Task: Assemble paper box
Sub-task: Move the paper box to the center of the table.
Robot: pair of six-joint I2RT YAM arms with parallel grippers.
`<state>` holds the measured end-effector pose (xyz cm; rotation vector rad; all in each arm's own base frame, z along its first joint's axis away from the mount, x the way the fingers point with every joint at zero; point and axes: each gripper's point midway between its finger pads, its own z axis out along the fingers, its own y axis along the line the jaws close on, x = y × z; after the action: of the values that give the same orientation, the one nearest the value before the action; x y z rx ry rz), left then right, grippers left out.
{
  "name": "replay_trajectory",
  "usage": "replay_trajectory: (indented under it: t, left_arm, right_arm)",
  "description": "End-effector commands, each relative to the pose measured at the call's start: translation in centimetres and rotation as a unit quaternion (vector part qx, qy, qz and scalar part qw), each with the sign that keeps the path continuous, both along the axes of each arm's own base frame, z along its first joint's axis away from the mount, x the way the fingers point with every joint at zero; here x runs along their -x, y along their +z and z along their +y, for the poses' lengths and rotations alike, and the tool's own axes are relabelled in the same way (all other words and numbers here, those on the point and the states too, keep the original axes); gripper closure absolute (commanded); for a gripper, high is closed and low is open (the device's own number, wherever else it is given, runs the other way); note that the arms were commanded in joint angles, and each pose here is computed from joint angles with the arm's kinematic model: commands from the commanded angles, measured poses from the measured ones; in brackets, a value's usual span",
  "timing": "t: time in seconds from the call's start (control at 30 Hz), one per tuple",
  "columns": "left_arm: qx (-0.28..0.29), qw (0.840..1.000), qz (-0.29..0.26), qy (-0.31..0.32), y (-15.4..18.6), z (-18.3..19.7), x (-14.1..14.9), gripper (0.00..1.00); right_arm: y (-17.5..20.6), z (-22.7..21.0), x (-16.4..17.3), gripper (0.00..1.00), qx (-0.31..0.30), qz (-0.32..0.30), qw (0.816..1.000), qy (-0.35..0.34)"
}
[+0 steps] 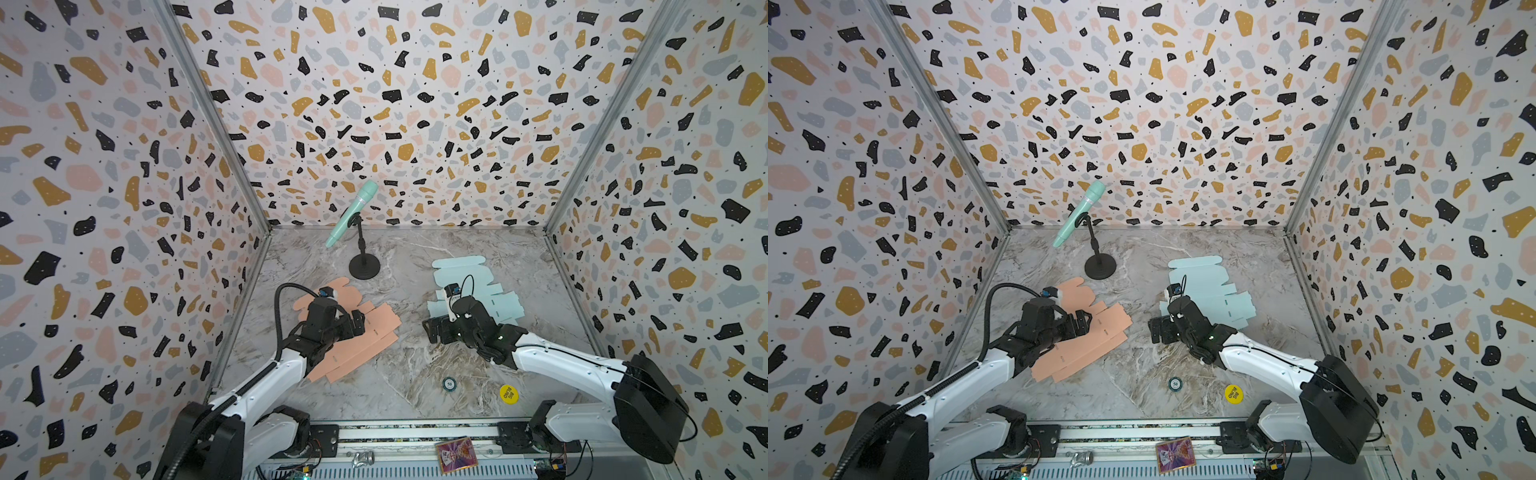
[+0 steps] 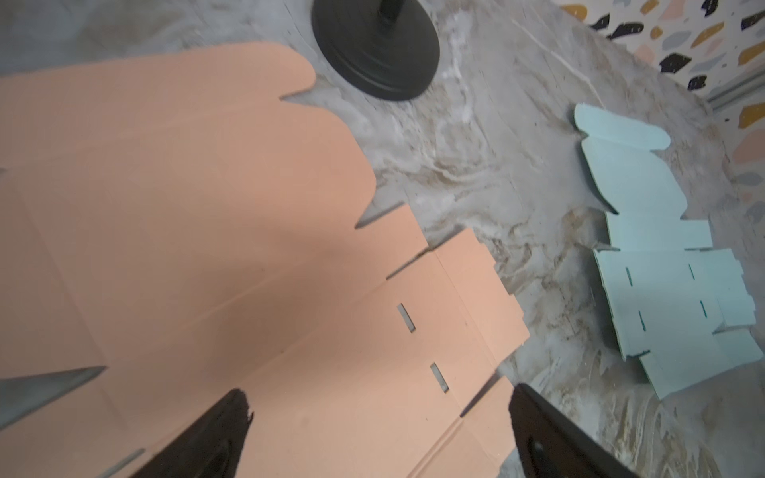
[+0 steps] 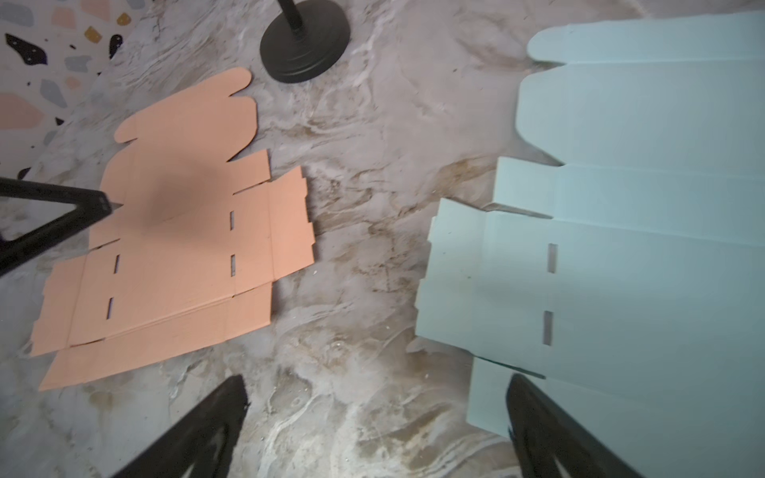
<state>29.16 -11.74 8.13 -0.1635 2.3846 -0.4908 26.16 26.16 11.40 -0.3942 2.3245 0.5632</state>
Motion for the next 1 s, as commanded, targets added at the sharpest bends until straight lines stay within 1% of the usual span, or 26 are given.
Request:
replay_trajectory:
  t: [0.0, 0.13, 0.27, 0.43, 0.57, 0.63, 0.77, 0.9, 0.97]
  left_arm:
    - [0.015, 1.000, 0.012, -0.015, -0.5, -1.5, 0.3, 0.00]
    - [0.006, 0.999, 0.040, -0.024, -2.6, -2.0, 1.4, 0.00]
    - [-0.006, 0.998, 0.056, -0.031, -3.9, -2.6, 2.5, 0.00]
    - [0.001, 0.997, 0.065, -0.033, -5.1, -3.6, 3.6, 0.00]
    - [0.009, 0.997, 0.071, -0.039, -5.8, -5.2, 4.4, 0.00]
    - [0.021, 0.996, 0.070, -0.045, -5.8, -6.3, 4.6, 0.00]
    - [0.069, 0.994, 0.057, -0.066, -4.6, -10.1, 4.9, 0.00]
    - [0.117, 0.988, 0.036, -0.096, -2.4, -14.2, 4.0, 0.00]
    - [0.152, 0.983, 0.032, -0.098, -0.9, -15.7, 3.3, 0.00]
  right_arm:
    - [0.9, 2.3, 1.0, 0.01, -0.054, 0.023, 0.998, 0.032]
    - [0.0, 3.2, 1.8, 0.01, -0.068, 0.043, 0.995, 0.055]
    - [-0.8, 3.3, 2.3, 0.01, -0.073, 0.054, 0.994, 0.059]
    - [-0.9, 2.9, 2.5, 0.01, -0.079, 0.058, 0.994, 0.057]
    - [-0.5, 1.8, 2.3, 0.01, -0.104, 0.063, 0.992, 0.044]
    - [-0.5, 0.9, 2.2, 0.01, -0.118, 0.070, 0.990, 0.035]
    - [-0.5, -1.1, 2.0, 0.01, -0.133, 0.072, 0.988, 0.014]
    - [-0.3, -2.1, 1.7, 0.01, -0.135, 0.070, 0.988, 0.015]
    - [-0.3, -2.1, 1.8, 0.01, -0.131, 0.069, 0.989, 0.021]
